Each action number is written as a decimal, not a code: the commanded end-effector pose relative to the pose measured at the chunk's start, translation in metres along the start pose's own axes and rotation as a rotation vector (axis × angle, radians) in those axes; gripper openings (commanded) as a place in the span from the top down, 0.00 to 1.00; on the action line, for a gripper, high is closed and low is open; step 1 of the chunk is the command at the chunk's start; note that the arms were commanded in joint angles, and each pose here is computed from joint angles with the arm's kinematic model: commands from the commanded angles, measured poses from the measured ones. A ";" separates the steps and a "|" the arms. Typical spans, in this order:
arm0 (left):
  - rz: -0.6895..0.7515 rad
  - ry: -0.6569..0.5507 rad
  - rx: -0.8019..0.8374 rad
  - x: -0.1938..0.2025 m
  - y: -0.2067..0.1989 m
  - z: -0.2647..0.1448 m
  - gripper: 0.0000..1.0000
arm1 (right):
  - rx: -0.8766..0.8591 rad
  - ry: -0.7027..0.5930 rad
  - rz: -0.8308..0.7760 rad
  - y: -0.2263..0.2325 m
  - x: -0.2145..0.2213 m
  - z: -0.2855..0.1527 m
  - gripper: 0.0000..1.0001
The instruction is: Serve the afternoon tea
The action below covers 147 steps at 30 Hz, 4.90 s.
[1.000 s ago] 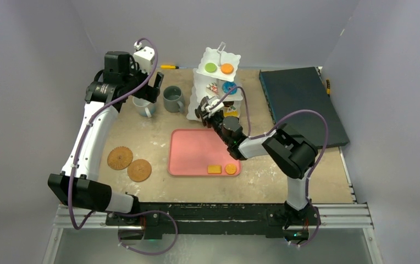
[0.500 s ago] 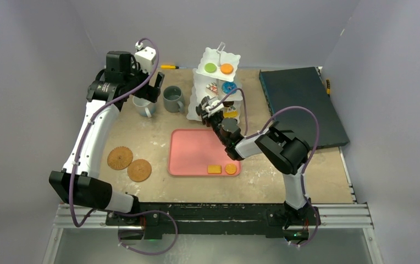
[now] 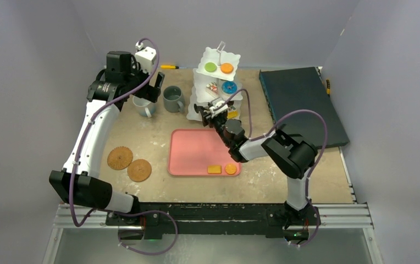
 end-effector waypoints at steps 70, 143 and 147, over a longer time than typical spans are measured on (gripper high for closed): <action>-0.005 -0.058 0.024 -0.006 -0.001 -0.012 0.07 | 0.030 0.301 0.270 0.043 -0.062 -0.225 0.40; 0.010 -0.069 0.010 -0.009 0.000 -0.018 0.07 | -0.009 0.332 0.262 0.082 -0.013 -0.210 0.40; 0.010 -0.071 0.011 -0.009 0.000 -0.018 0.07 | 0.002 0.357 0.234 0.084 -0.008 -0.210 0.40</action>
Point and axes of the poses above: each gripper's point midway between its finger pads, its own z axis out along the fingers, its own y axis along the line the jaws close on, x = y × z, the point moved 9 cm from there along -z, back along the fingers, and after that the axes turned 4 degrees about -z, right-handed, at the moved point
